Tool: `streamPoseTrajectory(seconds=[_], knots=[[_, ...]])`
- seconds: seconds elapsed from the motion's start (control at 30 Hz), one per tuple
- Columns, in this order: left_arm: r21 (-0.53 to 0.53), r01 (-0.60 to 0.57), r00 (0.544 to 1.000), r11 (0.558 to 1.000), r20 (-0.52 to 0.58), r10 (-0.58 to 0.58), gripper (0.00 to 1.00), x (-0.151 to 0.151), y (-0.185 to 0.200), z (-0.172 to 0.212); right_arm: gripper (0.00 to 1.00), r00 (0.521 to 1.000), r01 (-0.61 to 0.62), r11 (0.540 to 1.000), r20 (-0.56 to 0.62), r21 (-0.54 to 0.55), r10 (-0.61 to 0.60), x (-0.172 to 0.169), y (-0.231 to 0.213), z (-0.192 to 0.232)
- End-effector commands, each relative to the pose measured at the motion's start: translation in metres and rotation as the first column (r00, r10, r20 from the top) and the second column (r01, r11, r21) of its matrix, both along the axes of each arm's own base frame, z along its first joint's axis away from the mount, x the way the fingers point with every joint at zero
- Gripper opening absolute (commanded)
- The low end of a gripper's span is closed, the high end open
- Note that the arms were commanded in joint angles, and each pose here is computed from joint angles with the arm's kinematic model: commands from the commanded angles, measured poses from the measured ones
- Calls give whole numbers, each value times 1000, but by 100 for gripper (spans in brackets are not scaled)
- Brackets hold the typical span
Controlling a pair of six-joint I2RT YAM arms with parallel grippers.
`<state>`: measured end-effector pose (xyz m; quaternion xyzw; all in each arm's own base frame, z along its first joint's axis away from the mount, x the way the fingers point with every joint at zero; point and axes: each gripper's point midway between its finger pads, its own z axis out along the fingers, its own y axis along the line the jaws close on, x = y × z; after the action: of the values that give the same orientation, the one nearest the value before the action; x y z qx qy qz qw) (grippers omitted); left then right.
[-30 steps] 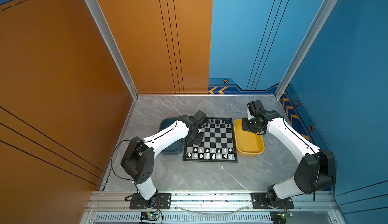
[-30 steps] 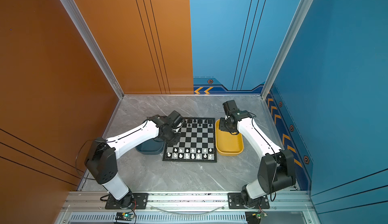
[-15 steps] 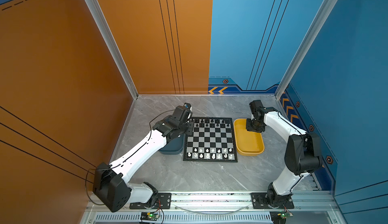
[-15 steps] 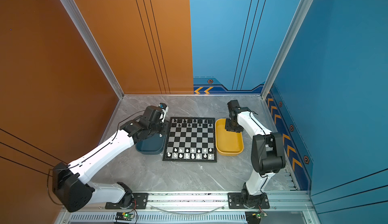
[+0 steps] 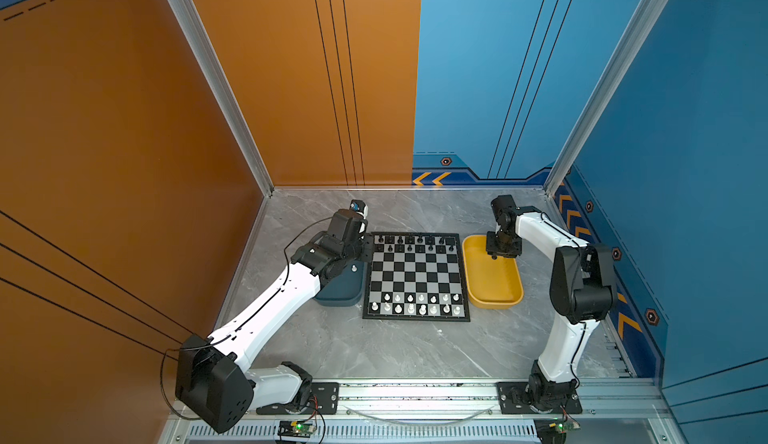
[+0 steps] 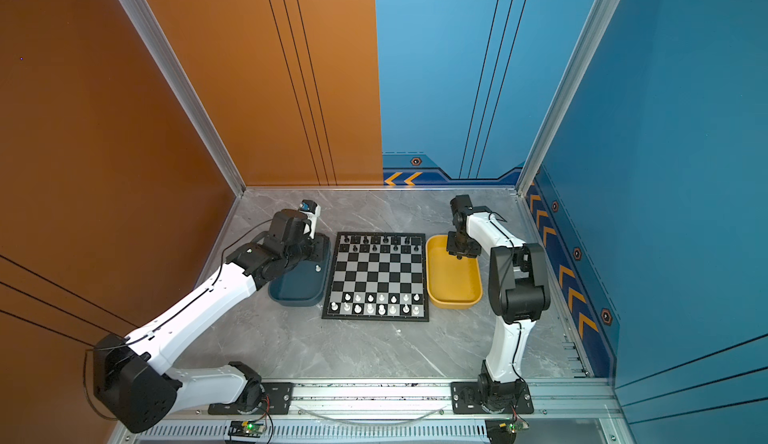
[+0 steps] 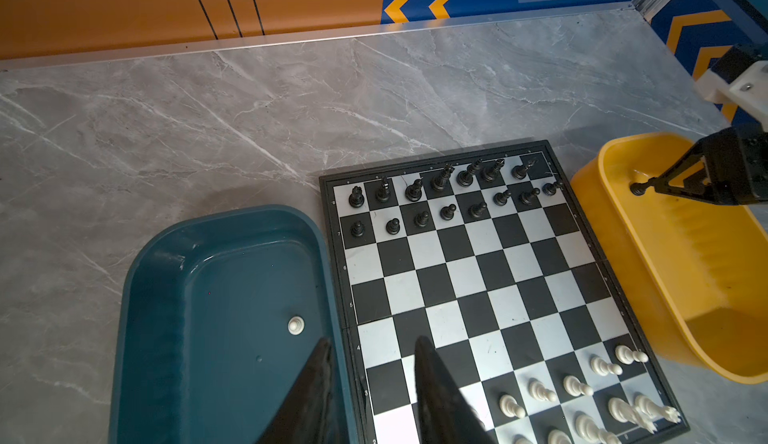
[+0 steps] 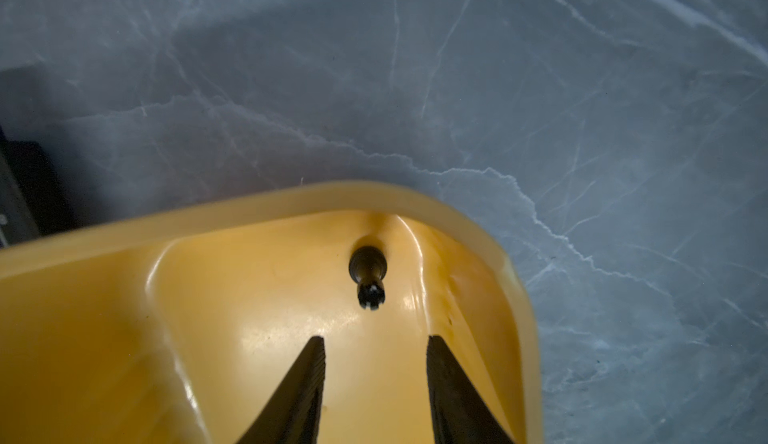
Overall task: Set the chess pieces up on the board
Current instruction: 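Open and raise the left gripper while the right lowers toward the yellow tray, then close the right gripper on the black pawn in the yellow tray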
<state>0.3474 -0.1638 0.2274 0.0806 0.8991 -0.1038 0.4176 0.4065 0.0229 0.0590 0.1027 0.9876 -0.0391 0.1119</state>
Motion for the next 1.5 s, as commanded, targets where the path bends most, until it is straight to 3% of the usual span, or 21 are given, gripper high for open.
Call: streamPoseTrajectory(seconds=[0.0,0.87,1.47], knots=[[-34,-1,1000,999,28,2,35,-2,1,9,41,1000,-4,1000,0,-4,4,7,-3,-2],[-52,-11,999,999,33,13,35,0,1,13,24,1000,16,999,-12,37,-15,17,-3,-22],[-57,-1,1000,998,22,2,35,2,-3,11,3,1000,15,999,-13,49,-15,14,-2,-17]])
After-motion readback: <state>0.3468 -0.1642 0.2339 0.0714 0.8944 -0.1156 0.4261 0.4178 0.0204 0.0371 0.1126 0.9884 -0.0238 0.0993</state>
